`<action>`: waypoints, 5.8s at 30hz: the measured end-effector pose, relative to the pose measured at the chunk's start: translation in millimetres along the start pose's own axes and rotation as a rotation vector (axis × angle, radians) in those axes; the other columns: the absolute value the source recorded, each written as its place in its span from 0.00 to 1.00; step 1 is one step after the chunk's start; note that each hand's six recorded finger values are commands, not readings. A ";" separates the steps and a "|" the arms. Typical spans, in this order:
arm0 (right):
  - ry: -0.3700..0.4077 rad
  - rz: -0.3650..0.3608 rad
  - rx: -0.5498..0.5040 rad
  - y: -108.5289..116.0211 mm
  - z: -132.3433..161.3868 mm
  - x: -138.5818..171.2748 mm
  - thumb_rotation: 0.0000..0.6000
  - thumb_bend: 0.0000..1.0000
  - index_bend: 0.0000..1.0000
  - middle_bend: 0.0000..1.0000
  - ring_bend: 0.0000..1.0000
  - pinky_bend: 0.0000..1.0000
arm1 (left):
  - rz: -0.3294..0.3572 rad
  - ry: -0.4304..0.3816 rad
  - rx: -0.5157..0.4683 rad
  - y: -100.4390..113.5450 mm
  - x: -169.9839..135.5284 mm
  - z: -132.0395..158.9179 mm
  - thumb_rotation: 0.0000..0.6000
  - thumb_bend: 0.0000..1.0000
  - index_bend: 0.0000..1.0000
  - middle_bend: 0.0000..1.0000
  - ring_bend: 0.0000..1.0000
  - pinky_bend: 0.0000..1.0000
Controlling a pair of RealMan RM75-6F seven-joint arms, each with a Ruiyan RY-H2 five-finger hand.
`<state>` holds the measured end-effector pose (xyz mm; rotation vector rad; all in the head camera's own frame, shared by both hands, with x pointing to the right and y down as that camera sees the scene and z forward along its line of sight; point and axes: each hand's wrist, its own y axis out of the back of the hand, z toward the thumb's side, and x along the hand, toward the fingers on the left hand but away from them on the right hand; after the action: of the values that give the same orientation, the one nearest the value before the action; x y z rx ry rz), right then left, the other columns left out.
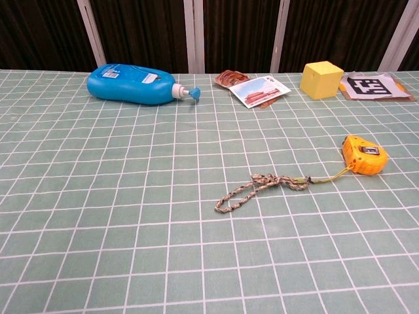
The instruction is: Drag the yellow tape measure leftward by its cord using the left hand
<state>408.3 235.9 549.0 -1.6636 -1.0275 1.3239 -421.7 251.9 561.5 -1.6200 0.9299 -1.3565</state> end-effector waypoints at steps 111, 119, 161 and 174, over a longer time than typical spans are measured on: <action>-0.079 0.034 -0.095 3.1 -17.0 2.2 1.00 0.22 0.00 0.00 0.00 0.00 | -0.232 -0.574 0.172 -110.9 162.8 328.1 1.00 0.46 0.50 0.11 0.00 0.09; -0.081 0.036 -0.097 2.8 -17.1 2.2 1.00 0.22 0.00 0.00 0.00 0.00 | -0.235 -0.566 0.180 -112.4 164.2 326.2 1.00 0.46 0.50 0.11 0.00 0.09; -0.086 0.035 -0.093 3.2 -17.7 3.4 1.00 0.22 0.00 0.00 0.00 0.00 | -0.098 -0.479 0.184 -59.4 191.6 267.8 1.00 0.53 0.58 0.15 0.00 0.09; -0.081 0.022 -0.071 4.6 -16.6 4.7 1.00 0.22 0.00 0.00 0.00 0.00 | -0.018 -0.336 0.210 -10.4 203.7 176.1 1.00 0.53 0.58 0.15 0.00 0.09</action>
<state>425.8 237.2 546.0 -1.6894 -1.1181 1.3938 -216.6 92.9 634.0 -1.6303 0.5561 -1.1074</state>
